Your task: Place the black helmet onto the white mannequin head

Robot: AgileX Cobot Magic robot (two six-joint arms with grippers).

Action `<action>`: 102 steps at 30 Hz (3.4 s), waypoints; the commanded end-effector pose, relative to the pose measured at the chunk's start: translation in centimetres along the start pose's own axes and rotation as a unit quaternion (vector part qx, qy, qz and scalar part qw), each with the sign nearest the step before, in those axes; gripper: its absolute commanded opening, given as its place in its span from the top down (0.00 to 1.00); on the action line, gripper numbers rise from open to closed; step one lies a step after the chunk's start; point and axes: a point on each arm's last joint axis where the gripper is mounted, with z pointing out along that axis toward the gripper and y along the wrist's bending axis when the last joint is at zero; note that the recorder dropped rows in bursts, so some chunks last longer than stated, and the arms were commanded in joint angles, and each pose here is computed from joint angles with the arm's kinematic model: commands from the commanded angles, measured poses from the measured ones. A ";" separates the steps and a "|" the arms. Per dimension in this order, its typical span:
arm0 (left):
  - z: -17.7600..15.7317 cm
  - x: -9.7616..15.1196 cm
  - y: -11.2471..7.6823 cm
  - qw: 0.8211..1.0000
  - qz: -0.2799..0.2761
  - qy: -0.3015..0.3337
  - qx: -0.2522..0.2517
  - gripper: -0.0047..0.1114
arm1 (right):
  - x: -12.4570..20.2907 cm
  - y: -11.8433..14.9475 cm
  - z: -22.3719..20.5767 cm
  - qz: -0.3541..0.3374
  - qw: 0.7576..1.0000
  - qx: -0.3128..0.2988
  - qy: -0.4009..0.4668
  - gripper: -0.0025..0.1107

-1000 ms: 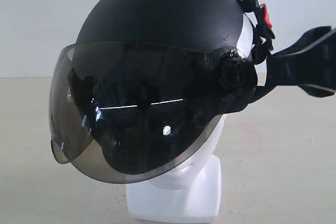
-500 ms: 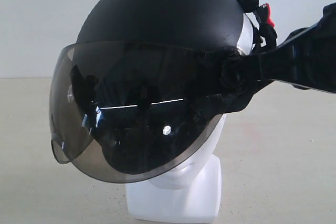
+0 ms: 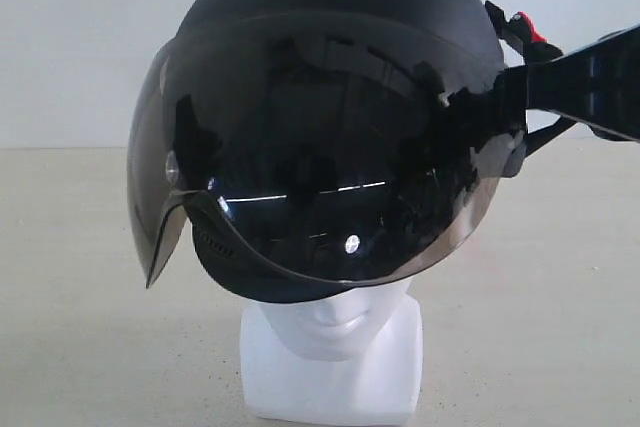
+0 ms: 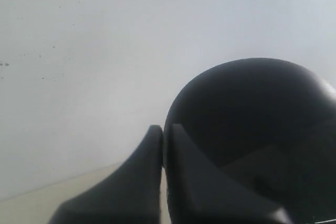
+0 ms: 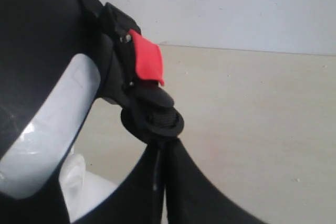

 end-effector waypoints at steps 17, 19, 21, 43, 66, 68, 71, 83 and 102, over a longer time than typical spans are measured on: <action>7.1 3.2 -3.6 0.985 0.005 0.010 0.173 0.92 | -0.6 -2.0 -2.0 0.098 0.995 0.013 -0.023 0.98; 7.6 3.7 -3.8 0.983 0.004 0.025 0.182 0.92 | -0.6 -2.1 -2.0 0.107 0.994 0.019 -0.027 0.98; 7.8 4.1 -4.0 0.980 0.010 0.033 0.195 0.92 | -0.5 -2.2 -1.8 0.108 0.994 0.026 -0.020 0.98; 7.6 4.4 -5.3 0.961 -0.010 0.042 0.272 0.92 | -0.2 -3.6 0.8 0.125 0.983 0.131 -0.013 0.98; 9.1 5.6 -5.9 0.950 -0.030 0.076 0.301 0.92 | -0.8 -4.0 0.7 0.175 0.980 0.093 -0.031 0.82; 9.1 5.5 -5.9 0.950 -0.029 0.075 0.301 0.92 | -1.0 -3.9 0.4 0.179 0.980 0.080 -0.041 0.67; 9.1 5.6 -5.9 0.950 -0.026 0.079 0.300 0.92 | -1.6 -3.5 -0.5 0.189 0.979 0.043 -0.066 0.47; 9.0 4.7 -6.3 0.943 -0.032 0.060 0.327 0.92 | -6.4 -1.7 -7.7 0.205 0.953 -0.140 -0.177 0.98; 7.9 0.7 -5.5 0.961 0.011 0.007 0.276 0.92 | -9.9 1.9 -5.0 -0.081 0.979 -0.184 0.005 0.98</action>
